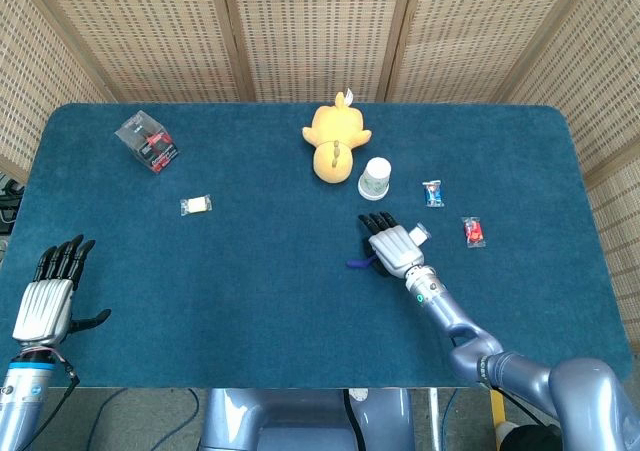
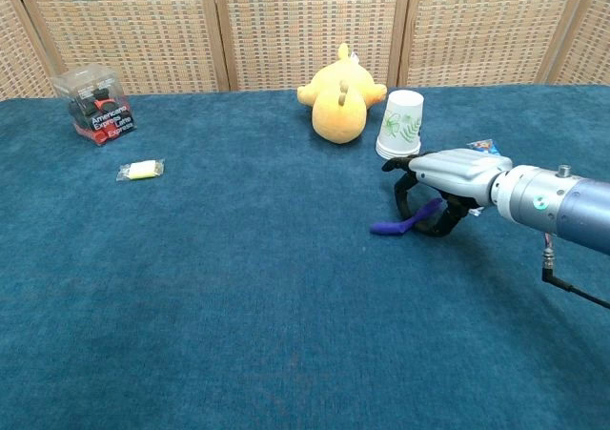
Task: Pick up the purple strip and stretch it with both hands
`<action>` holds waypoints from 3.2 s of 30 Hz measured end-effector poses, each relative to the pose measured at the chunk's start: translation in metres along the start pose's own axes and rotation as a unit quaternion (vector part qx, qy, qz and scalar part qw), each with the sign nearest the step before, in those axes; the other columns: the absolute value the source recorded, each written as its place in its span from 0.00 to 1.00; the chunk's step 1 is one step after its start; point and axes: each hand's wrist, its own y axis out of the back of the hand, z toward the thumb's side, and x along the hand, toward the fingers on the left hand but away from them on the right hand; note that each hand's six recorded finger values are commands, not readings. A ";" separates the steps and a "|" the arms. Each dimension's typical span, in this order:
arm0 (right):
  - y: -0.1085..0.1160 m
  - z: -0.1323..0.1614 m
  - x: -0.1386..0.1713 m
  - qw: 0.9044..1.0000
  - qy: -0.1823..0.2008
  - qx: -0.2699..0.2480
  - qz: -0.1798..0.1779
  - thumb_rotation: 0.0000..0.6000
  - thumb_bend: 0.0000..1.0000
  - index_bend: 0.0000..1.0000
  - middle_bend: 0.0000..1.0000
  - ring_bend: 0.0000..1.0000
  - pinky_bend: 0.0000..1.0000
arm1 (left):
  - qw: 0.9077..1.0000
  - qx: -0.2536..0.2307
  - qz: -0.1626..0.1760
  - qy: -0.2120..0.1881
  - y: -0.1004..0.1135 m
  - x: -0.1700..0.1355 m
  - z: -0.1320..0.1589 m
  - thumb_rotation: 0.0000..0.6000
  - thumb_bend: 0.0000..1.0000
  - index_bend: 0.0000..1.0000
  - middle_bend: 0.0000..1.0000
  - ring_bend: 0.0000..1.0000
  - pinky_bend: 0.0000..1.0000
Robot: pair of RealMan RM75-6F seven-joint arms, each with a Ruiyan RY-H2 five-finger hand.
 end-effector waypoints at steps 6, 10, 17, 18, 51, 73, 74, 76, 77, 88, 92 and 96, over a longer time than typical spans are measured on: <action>0.006 0.005 0.001 0.999 0.000 -0.044 -0.003 1.00 0.59 0.63 0.13 0.00 0.00 | 1.000 0.000 -0.002 0.000 -0.001 0.000 0.000 1.00 0.00 0.00 0.00 0.00 0.00; 0.010 0.010 0.003 0.998 0.000 -0.066 -0.006 1.00 0.59 0.63 0.14 0.00 0.00 | 1.000 0.002 -0.004 -0.003 -0.002 0.001 0.001 1.00 0.00 0.00 0.00 0.00 0.00; 0.020 0.018 0.005 0.994 -0.003 -0.111 -0.010 1.00 0.60 0.63 0.15 0.00 0.00 | 1.000 0.009 -0.005 -0.016 -0.002 0.004 0.006 1.00 0.00 0.00 0.00 0.00 0.00; 0.022 0.020 0.005 0.993 -0.004 -0.121 -0.009 1.00 0.60 0.63 0.15 0.00 0.00 | 1.000 0.011 -0.005 -0.020 -0.002 0.005 0.008 1.00 0.00 0.00 0.00 0.00 0.00; 0.072 0.099 -0.010 0.958 -0.025 -0.286 0.009 1.00 0.60 0.63 0.17 0.00 0.00 | 0.946 0.013 -0.020 -0.323 -0.019 0.120 0.234 1.00 0.07 0.35 0.00 0.00 0.00; 0.071 0.108 -0.005 0.957 -0.021 -0.288 0.015 1.00 0.60 0.63 0.17 0.00 0.00 | 0.940 0.011 0.013 -0.340 -0.046 0.128 0.298 1.00 0.27 0.51 0.00 0.00 0.00; 0.071 0.107 -0.005 0.957 -0.021 -0.289 0.015 1.00 0.60 0.63 0.17 0.00 0.00 | 0.940 0.011 0.011 -0.340 -0.047 0.127 0.297 1.00 0.27 0.51 0.00 0.00 0.00; 0.070 0.107 -0.005 0.957 -0.021 -0.289 0.016 1.00 0.60 0.63 0.17 0.00 0.00 | 0.941 0.013 0.010 -0.339 -0.049 0.127 0.296 1.00 0.29 0.51 0.00 0.00 0.00; 0.070 0.107 -0.005 0.957 -0.021 -0.289 0.016 1.00 0.60 0.63 0.17 0.00 0.00 | 0.941 0.013 0.009 -0.339 -0.049 0.127 0.296 1.00 0.29 0.51 0.00 0.00 0.00; 0.068 0.104 -0.005 0.956 -0.021 -0.291 0.018 1.00 0.60 0.63 0.17 0.00 0.00 | 0.943 0.011 0.007 -0.334 -0.054 0.128 0.295 1.00 0.34 0.55 0.00 0.00 0.00; 0.066 0.103 -0.004 0.956 -0.022 -0.292 0.019 1.00 0.60 0.63 0.17 0.00 0.00 | 0.943 0.012 0.003 -0.333 -0.058 0.127 0.296 1.00 0.34 0.56 0.00 0.00 0.00; 0.065 0.101 -0.004 0.956 -0.022 -0.292 0.020 1.00 0.60 0.63 0.17 0.00 0.00 | 0.943 0.013 0.004 -0.333 -0.059 0.128 0.297 1.00 0.34 0.55 0.00 0.00 0.00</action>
